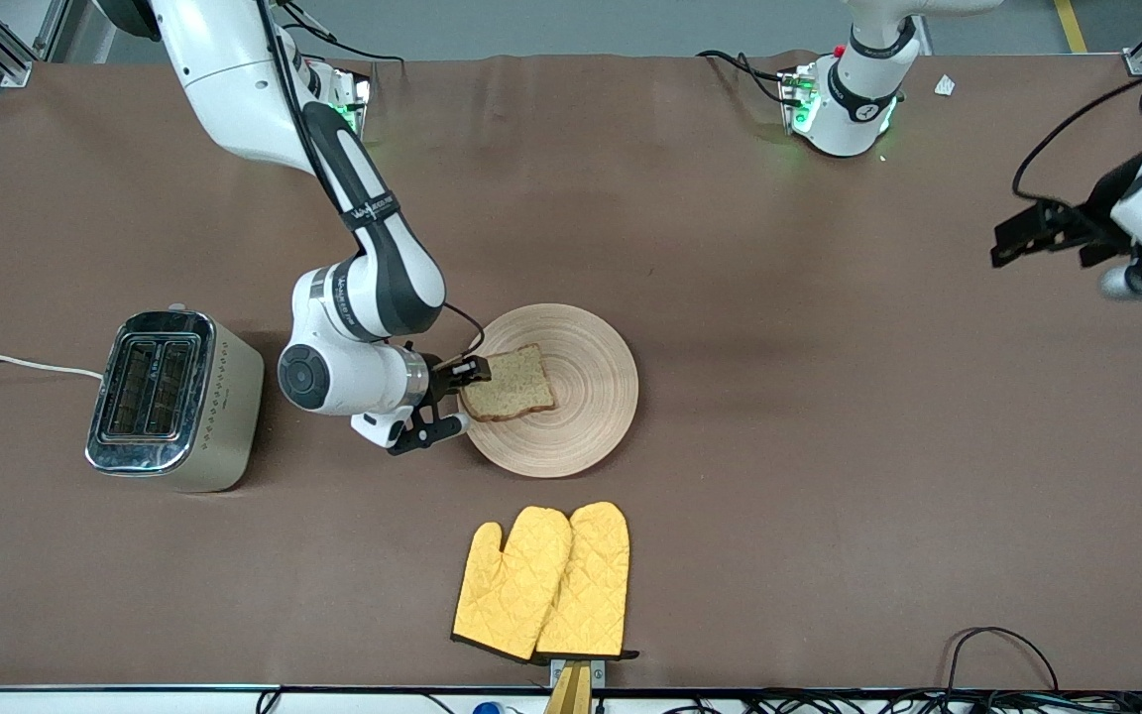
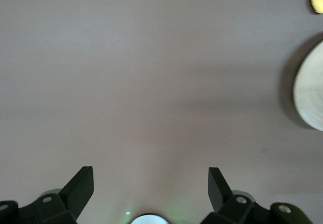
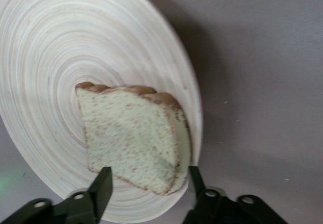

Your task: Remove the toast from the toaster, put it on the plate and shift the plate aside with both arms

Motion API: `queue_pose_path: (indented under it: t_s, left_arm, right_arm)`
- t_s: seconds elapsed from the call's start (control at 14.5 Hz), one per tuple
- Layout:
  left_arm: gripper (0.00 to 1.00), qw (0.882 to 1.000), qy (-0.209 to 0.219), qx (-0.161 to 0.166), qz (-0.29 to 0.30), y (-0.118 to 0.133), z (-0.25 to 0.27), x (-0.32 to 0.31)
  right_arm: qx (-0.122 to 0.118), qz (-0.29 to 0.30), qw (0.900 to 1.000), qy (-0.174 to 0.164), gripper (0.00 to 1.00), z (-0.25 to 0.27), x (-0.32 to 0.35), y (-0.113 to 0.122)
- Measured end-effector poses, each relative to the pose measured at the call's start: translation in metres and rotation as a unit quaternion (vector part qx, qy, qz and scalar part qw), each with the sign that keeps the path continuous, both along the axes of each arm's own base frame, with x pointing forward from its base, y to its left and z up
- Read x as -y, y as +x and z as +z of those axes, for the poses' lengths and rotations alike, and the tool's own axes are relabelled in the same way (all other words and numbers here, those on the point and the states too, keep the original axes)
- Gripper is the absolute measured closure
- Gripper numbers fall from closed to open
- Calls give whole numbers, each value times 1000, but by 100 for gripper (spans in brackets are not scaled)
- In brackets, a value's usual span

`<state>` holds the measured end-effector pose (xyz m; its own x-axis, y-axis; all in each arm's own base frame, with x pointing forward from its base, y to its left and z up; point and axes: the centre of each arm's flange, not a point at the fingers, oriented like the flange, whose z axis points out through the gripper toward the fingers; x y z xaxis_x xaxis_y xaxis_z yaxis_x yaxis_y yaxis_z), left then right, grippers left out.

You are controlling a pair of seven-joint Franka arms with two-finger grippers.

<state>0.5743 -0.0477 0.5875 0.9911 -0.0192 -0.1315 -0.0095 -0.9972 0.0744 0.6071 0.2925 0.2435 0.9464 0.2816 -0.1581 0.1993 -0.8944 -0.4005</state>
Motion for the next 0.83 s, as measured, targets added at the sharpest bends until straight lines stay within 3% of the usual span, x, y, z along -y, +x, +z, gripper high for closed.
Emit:
queue_pose_path:
  t_s: [0.14,0.21,0.48,0.83]
  left_arm:
    - [0,999,-38,-15,5,25,-44,12]
    - [0,998,-54,-21,7,36,-65,19]
    - [0,992,-119,-43,-24,60,-129,51]
    - [0,972,-218,-71,-59,79,-229,102]
  right_arm:
    - [6,-4,1000,-1,4,10,15,8]
    - [14,-3,1000,-6,0,21,25,14]
    - [33,3,998,-50,0,102,90,28]
    - [24,-4,994,-105,0,222,194,13]
